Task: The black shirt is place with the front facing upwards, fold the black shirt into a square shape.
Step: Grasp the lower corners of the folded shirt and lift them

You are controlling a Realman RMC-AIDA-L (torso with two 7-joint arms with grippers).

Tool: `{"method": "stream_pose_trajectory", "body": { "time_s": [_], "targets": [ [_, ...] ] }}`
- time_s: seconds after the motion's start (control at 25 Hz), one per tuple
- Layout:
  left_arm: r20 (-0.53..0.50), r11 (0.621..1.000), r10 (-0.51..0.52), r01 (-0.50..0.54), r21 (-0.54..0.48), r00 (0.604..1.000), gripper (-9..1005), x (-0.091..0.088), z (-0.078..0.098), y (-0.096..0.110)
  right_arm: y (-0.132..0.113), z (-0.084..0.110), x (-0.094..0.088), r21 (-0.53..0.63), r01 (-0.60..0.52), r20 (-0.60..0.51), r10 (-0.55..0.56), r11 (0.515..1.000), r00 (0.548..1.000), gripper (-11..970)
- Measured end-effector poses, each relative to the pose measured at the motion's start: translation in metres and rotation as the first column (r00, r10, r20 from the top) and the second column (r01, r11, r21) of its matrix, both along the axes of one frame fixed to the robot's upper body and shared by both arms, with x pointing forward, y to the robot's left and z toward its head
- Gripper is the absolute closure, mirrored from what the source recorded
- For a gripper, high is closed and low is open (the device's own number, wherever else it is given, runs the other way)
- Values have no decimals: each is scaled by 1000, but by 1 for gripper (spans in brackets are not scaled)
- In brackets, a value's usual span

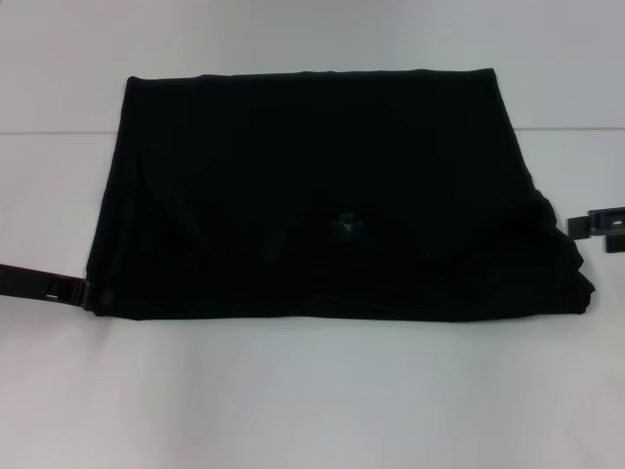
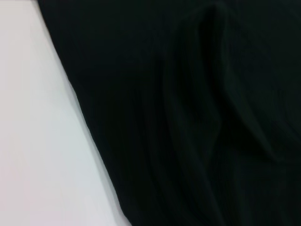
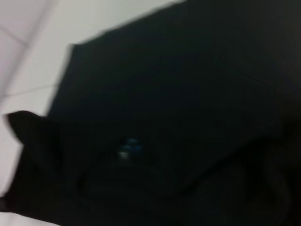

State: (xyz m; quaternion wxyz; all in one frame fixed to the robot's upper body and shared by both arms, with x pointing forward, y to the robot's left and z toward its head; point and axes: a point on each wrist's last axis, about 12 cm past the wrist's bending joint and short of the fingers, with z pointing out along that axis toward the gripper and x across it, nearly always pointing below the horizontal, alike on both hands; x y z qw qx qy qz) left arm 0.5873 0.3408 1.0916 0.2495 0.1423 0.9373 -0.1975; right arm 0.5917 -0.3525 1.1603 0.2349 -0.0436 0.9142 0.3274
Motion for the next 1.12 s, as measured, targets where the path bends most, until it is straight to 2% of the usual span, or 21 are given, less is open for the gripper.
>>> {"method": "stream_pose_trajectory", "body": {
  "time_s": [0.2, 0.36, 0.52, 0.84, 1.12],
  "targets": [
    [-2, 1000, 1, -1, -10, 1000, 946, -1, 0, 0, 10, 8, 15, -150, 5, -73, -16, 989, 997, 37],
    [-3, 1000, 4, -4, -19, 1000, 944, -2, -1, 0, 25, -9, 25, -218, -15, -75, -2, 976, 997, 79],
    [-9, 1000, 1, -1, -23, 1000, 943, -3, -1, 0, 32, -22, 30, -270, -27, -78, 6, 963, 997, 79],
    [-12, 1000, -3, 3, -27, 1000, 940, -4, -1, -1, 49, -34, 34, -334, -85, -66, 67, 939, 996, 93],
    [-11, 1000, -3, 3, -28, 1000, 937, -3, -1, -2, 58, -40, 35, -346, -103, -65, 85, 932, 994, 127]
  ]
}}
